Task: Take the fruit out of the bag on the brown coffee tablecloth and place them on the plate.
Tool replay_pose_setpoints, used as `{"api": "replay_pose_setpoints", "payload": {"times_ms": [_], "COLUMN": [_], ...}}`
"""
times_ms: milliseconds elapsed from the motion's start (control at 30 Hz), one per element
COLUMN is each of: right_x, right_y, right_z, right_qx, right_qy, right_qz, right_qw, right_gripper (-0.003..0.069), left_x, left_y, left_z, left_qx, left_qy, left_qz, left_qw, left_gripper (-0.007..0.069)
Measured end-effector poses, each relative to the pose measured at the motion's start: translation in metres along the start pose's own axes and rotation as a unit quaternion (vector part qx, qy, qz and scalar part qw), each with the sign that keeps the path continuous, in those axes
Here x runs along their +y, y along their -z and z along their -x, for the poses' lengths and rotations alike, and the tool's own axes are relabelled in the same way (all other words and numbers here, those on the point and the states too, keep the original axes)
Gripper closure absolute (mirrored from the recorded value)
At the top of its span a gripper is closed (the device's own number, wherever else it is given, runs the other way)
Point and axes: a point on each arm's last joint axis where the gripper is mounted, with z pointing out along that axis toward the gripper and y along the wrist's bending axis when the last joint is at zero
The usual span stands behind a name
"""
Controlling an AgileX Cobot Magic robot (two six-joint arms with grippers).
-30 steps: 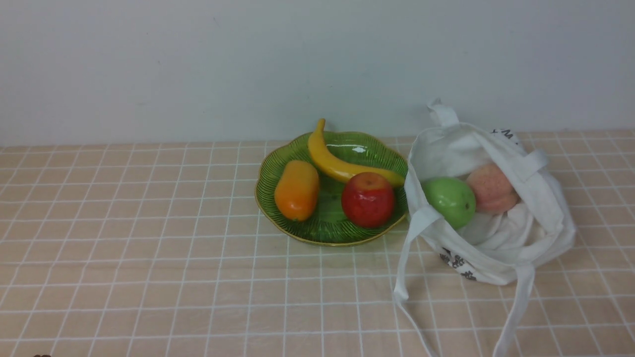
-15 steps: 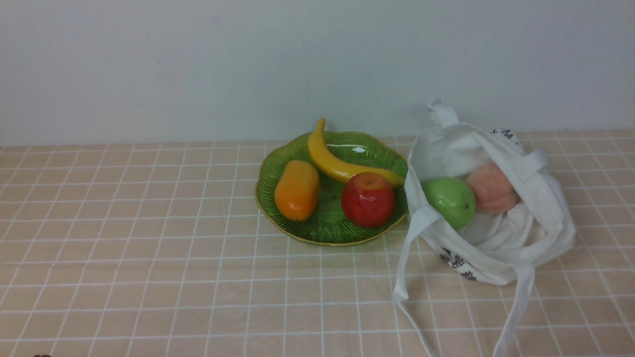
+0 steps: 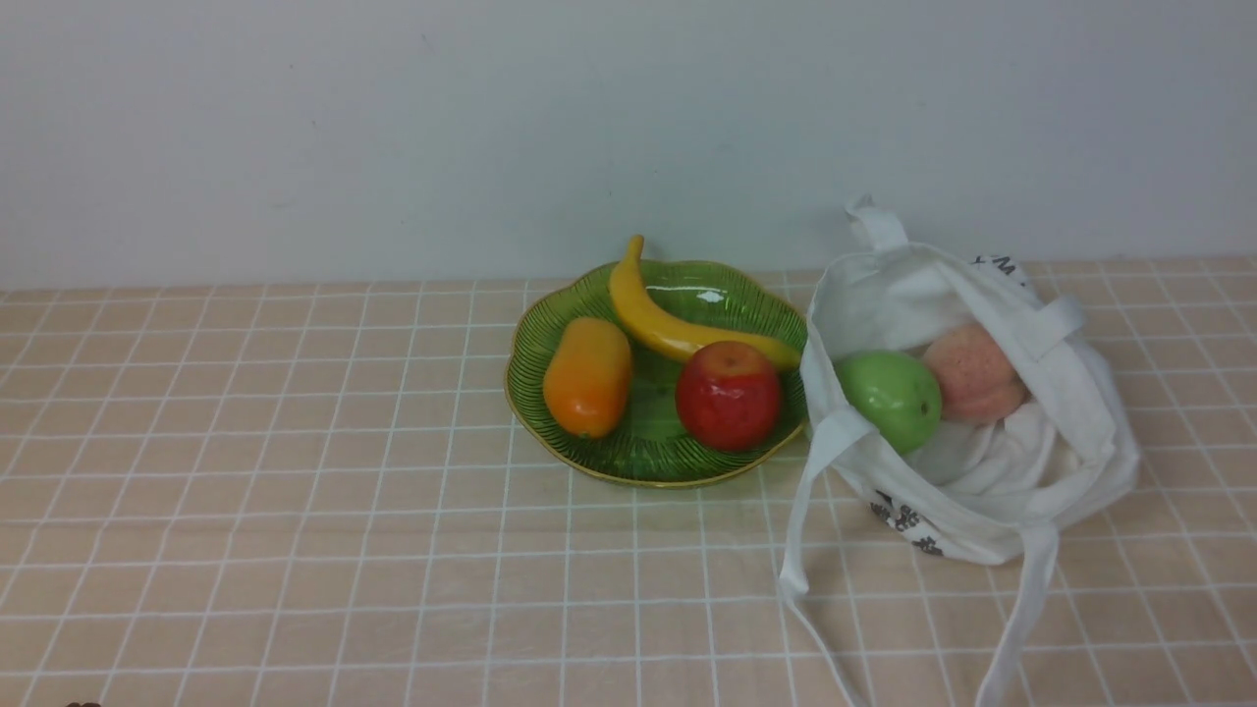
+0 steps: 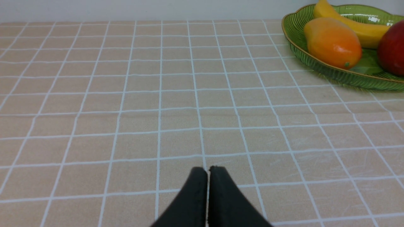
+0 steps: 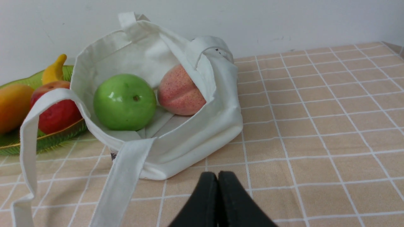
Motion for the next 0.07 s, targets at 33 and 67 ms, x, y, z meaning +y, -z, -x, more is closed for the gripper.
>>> {"api": "replay_pose_setpoints", "payload": {"times_ms": [33, 67], "right_x": [0.0000, 0.0000], "right_y": [0.0000, 0.0000], "right_z": [0.0000, 0.0000], "right_qx": [0.000, 0.000], "right_qy": [0.000, 0.000], "right_qz": [0.000, 0.000], "right_qw": [1.000, 1.000], "right_gripper": [0.0673, 0.0673], "left_x": [0.0000, 0.0000], "left_y": [0.0000, 0.0000], "left_z": [0.0000, 0.0000], "left_qx": [0.000, 0.000], "left_qy": [0.000, 0.000], "left_qz": [0.000, 0.000], "left_qw": [1.000, 1.000], "left_gripper": [0.0634, 0.0634]}}
